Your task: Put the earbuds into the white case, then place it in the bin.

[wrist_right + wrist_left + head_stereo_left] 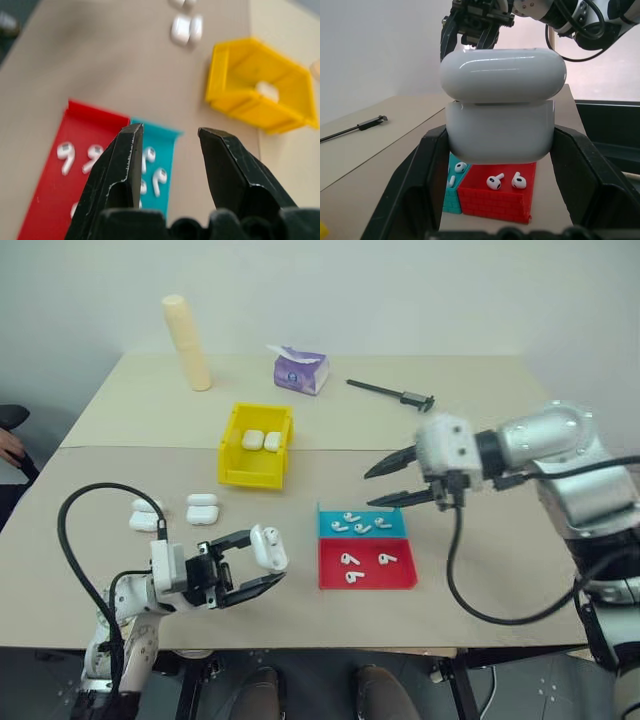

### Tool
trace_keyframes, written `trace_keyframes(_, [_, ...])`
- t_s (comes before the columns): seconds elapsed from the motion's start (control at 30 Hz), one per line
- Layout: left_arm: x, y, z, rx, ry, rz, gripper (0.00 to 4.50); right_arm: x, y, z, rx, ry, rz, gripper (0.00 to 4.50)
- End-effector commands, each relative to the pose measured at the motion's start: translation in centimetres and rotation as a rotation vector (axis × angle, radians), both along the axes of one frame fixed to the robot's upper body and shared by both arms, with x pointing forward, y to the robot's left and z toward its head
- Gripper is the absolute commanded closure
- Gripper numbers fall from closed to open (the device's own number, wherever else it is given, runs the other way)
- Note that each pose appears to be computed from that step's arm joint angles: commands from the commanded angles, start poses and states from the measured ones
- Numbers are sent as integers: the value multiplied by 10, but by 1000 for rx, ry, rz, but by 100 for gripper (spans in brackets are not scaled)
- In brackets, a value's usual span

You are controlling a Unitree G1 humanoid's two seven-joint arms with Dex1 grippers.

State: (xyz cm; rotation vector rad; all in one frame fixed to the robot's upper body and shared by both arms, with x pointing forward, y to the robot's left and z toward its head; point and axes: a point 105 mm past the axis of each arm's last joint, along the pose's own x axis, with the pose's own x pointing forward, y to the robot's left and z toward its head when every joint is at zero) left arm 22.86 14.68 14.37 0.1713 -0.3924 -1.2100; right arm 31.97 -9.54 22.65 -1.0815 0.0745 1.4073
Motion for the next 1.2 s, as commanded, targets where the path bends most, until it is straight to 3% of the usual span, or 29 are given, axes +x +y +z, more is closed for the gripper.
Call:
trace_keyframes(0.03, [-3,-3,0,5,-41,14,175,17,-5,-15,-248,-48,-24,231])
trace_keyframes(0.13, [-4,-10,-3,2,-41,17,175,23,-4,-28,-359,28,-34,231])
trace_keyframes(0.43, [-7,-23,-2,-18,-52,19,175,47,-10,-59,-536,43,-95,231])
trace_keyframes(0.8, [-6,-25,-1,-8,-53,30,175,55,-5,-81,-572,58,-129,231])
trace_keyframes(1.2, [-4,-27,2,5,-57,16,175,51,-9,-88,-581,91,-135,231])
